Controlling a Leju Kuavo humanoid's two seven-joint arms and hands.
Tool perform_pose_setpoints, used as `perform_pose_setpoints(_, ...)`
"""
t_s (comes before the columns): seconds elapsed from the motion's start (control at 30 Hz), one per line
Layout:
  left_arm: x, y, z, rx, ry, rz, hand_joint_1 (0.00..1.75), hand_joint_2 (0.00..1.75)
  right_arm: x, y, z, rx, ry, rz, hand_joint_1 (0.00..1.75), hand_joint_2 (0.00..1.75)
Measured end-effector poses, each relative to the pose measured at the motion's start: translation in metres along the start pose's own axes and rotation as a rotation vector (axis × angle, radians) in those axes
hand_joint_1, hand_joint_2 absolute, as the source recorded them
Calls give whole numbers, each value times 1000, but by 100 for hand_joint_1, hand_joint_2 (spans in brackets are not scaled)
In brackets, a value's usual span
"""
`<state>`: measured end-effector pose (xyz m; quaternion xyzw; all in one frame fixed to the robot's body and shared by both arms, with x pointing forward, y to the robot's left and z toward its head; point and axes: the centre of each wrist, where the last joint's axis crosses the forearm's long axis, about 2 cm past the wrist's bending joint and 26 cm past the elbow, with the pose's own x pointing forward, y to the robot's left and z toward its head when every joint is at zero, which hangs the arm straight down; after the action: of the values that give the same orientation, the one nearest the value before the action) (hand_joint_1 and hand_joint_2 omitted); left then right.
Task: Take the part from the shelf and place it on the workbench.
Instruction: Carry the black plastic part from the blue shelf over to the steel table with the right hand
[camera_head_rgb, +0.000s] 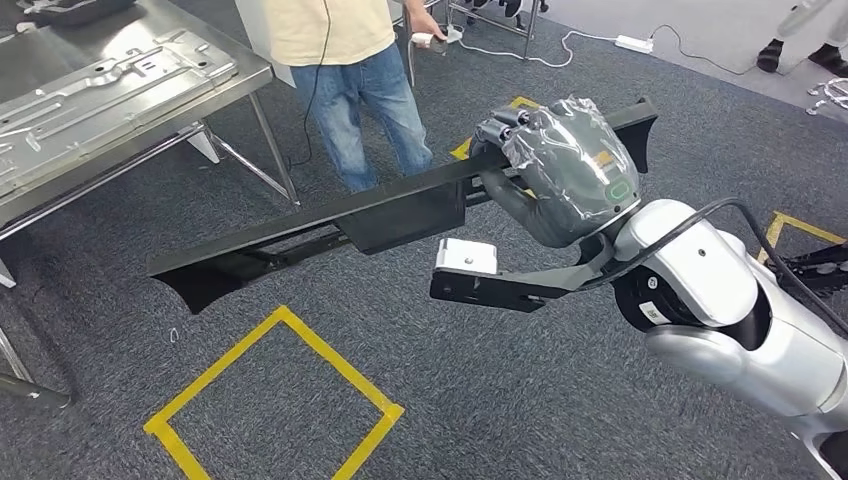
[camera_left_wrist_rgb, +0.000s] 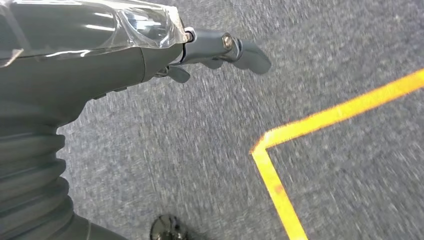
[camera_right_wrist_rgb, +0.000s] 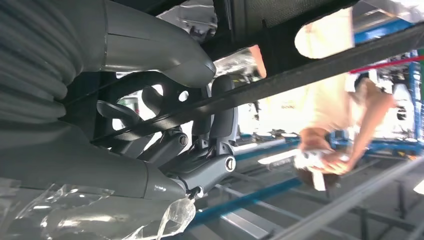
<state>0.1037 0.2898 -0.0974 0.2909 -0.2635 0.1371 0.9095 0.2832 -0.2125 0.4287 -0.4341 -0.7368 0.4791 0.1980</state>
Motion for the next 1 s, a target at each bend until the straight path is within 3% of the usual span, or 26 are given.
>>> perform_pose_setpoints(1.0, -2, 0, 1, 3, 9, -3, 0, 175, 2, 8, 2, 41, -22, -7, 175, 175)
